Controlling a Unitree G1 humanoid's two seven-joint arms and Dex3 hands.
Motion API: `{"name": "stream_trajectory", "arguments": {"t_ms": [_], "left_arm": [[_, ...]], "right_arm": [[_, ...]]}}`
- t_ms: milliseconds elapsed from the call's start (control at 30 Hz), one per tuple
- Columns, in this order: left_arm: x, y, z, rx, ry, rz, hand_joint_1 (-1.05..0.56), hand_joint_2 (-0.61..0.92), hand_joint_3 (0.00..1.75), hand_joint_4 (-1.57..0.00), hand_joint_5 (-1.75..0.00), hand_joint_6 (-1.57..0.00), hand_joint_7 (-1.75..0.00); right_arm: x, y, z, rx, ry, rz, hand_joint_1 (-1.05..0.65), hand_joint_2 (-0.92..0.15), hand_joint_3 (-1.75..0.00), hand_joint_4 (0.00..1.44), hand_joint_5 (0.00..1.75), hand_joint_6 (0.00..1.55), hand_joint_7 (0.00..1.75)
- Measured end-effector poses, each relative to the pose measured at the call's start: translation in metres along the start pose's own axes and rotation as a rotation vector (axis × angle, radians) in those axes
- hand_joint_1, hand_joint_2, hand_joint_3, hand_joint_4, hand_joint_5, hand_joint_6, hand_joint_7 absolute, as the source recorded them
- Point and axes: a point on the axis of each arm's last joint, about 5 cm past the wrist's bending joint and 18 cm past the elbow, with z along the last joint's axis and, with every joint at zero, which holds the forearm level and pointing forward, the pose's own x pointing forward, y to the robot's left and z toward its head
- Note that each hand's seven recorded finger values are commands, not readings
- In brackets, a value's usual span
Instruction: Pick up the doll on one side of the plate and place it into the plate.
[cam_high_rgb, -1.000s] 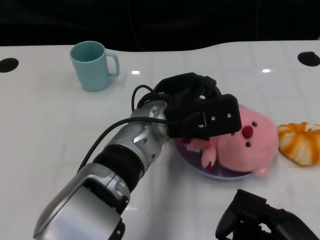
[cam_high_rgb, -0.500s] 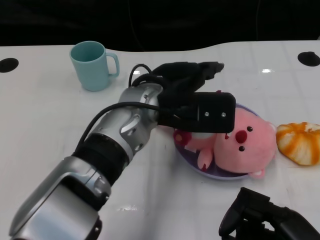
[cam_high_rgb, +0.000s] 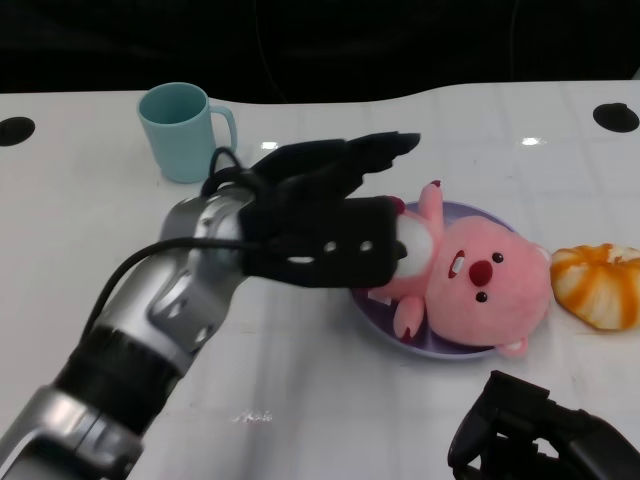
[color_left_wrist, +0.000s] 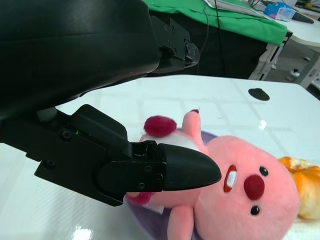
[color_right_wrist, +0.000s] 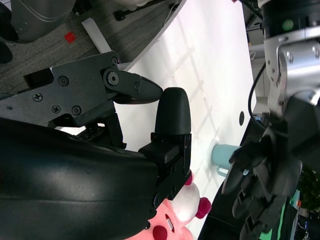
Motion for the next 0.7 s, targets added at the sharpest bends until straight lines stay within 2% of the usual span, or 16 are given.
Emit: {"name": "stream_trajectory", "arguments": {"t_ms": [233,333,500,633,667,700], "left_arm": [[-0.037,-0.005,-0.013,-0.169,-0.043,0.046,-0.96,0.92,0.60,-0.19,-0.19,-0.16,-0.07],[-0.051,-0.012,-0.020,-0.281,-0.063,0.076,-0.88,0.92,0.55,-0.04,-0.72,-0.24,-0.09],[-0.075,-0.029,-0.029,-0.530,-0.107,0.144,-0.78,0.92,0.50,-0.12,-0.93,-0.34,-0.13],[-0.093,-0.038,-0.027,-0.682,-0.115,0.187,-0.60,0.92,0.39,-0.28,-1.07,-0.50,-0.24],[-0.097,-0.040,-0.026,-0.728,-0.114,0.193,-0.54,0.92,0.37,-0.32,-1.14,-0.54,-0.37],[-0.101,-0.043,-0.024,-0.778,-0.109,0.203,-0.52,0.92,0.36,-0.34,-1.18,-0.51,-0.53]], "right_arm": [[0.000,-0.001,0.000,-0.002,0.000,0.004,-0.21,-0.85,-0.67,0.63,1.75,0.43,1.67],[0.000,-0.001,0.000,-0.002,-0.002,0.005,-0.22,-0.84,-0.66,0.63,1.75,0.43,1.66],[0.000,-0.001,0.000,-0.007,-0.003,0.006,-0.21,-0.84,-0.67,0.63,1.75,0.44,1.66],[0.000,-0.001,0.000,-0.009,-0.004,0.007,-0.22,-0.84,-0.67,0.63,1.75,0.44,1.66],[0.000,-0.001,0.000,-0.009,-0.004,0.008,-0.22,-0.84,-0.67,0.63,1.75,0.44,1.66],[0.000,-0.001,0.000,-0.008,-0.004,0.008,-0.22,-0.84,-0.67,0.63,1.75,0.44,1.66]]}}
